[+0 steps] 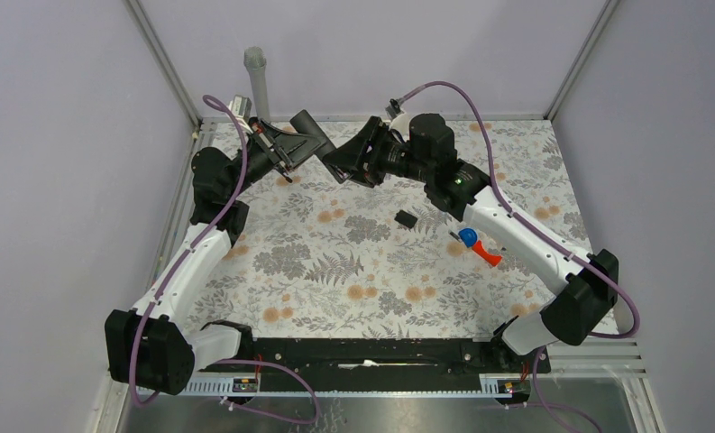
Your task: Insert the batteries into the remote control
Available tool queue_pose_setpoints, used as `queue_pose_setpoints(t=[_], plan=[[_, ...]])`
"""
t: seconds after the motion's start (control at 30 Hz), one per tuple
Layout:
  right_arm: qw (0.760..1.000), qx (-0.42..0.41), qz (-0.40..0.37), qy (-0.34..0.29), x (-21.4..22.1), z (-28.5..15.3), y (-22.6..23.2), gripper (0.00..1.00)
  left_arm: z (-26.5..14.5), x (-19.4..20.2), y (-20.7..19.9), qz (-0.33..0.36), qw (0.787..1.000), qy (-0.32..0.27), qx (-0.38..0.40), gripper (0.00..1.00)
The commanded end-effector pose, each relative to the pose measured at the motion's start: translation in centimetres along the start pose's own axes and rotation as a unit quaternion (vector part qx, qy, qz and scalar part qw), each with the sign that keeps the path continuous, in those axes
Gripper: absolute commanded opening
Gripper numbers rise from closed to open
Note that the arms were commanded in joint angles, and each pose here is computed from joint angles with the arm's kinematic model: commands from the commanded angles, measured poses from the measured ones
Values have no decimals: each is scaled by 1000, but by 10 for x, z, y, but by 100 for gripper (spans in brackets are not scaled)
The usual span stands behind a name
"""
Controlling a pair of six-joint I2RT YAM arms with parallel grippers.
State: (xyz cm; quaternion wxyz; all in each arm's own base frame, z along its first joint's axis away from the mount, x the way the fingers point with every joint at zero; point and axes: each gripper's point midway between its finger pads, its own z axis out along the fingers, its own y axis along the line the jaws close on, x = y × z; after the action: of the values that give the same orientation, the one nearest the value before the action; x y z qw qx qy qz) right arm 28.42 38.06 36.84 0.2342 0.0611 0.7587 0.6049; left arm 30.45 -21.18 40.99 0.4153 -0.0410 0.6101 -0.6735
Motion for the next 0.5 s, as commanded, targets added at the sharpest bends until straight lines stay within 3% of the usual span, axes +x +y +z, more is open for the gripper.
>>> queue_pose_setpoints(t=[0.0,0.47], plan=[[1000,-17,-10,-12,-6,-9,9,57,-2,-20,-50,35,997,-39,55,0],[1000,-14,-16,-14,-6,-7,4,54,-3,-20,-48,31,997,-41,54,0]])
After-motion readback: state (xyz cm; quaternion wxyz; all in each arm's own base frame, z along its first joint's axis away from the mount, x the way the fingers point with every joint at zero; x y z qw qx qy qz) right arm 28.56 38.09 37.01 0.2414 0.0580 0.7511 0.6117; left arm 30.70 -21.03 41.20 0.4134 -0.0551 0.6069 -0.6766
